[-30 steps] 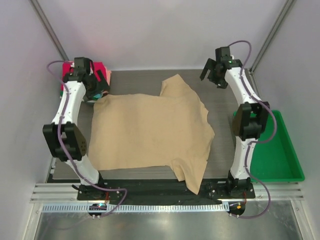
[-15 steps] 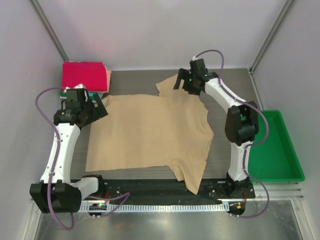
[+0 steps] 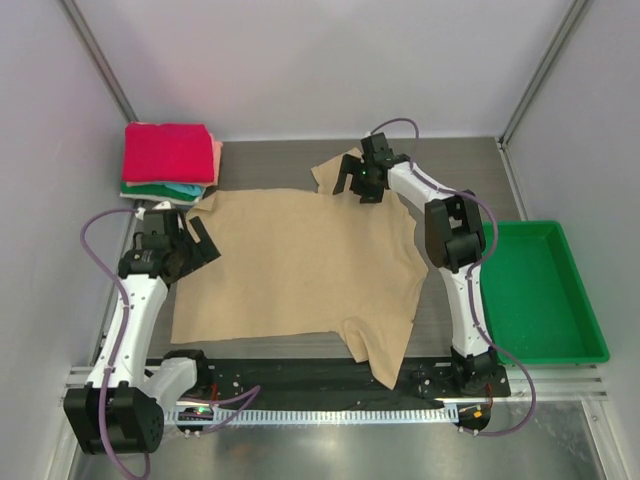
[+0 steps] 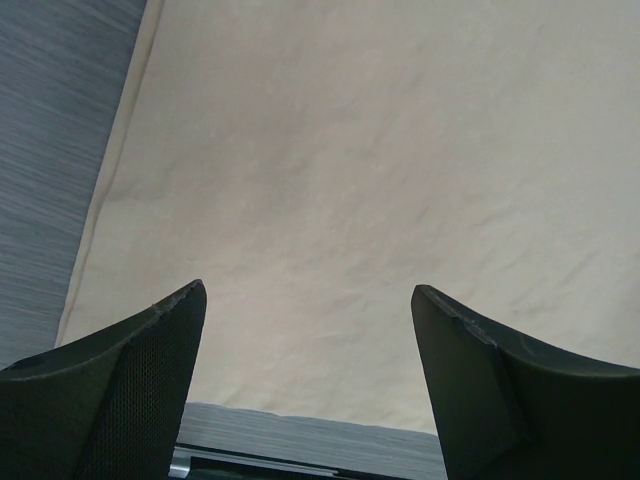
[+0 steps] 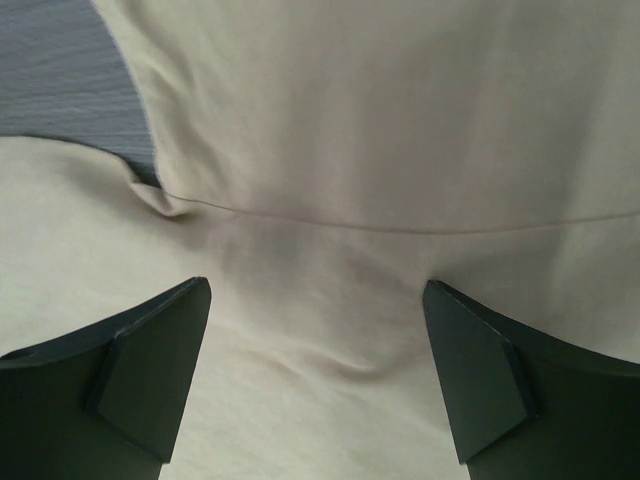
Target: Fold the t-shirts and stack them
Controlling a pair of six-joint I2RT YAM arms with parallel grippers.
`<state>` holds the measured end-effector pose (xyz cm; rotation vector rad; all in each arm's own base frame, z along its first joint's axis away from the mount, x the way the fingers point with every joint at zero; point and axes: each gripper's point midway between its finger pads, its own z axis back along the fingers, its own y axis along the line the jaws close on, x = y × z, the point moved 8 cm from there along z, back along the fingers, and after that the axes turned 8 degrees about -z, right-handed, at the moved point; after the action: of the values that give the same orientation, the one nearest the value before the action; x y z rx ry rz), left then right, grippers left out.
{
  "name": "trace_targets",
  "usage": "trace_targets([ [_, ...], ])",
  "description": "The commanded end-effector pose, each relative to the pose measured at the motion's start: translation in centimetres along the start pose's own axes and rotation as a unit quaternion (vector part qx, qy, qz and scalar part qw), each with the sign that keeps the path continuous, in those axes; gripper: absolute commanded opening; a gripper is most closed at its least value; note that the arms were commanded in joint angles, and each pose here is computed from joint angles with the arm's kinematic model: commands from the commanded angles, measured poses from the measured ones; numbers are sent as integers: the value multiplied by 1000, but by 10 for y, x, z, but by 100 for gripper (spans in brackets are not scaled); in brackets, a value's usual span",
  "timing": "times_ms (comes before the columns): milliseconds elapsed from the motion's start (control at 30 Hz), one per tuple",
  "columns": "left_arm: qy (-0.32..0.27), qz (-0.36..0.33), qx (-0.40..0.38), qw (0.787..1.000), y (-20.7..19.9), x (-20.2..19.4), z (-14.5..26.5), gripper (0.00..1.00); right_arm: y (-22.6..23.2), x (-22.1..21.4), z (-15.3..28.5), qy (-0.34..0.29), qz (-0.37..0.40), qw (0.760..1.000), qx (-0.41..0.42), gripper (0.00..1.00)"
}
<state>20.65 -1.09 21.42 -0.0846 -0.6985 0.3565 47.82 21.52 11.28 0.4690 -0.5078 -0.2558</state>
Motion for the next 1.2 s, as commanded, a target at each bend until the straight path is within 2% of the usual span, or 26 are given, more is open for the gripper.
trace_targets([
  [0,-40,7,-20,999,-4,7,3,84,-2,8,-11,-12,5,1000,4,94],
  [233,-33,-2,0,999,3,-1,-2,84,-38,13,-29,-4,-26,999,-27,94],
  [567,-29,-4,-10,1000,2,-3,-4,84,-97,43,-18,-33,-72,994,-75,94],
  [800,-26,-3,-9,1000,2,-4,-5,83,-109,61,-11,-33,-92,994,-54,94],
  [1000,-24,21,-18,999,-1,-6,-3,82,-66,79,12,-21,-57,997,39,93],
  [1133,-28,56,-13,998,1,-14,-1,82,-16,88,53,-50,-10,996,78,94],
  [1167,-28,68,-10,997,1,-15,-1,82,-2,94,75,-68,1,993,91,95],
])
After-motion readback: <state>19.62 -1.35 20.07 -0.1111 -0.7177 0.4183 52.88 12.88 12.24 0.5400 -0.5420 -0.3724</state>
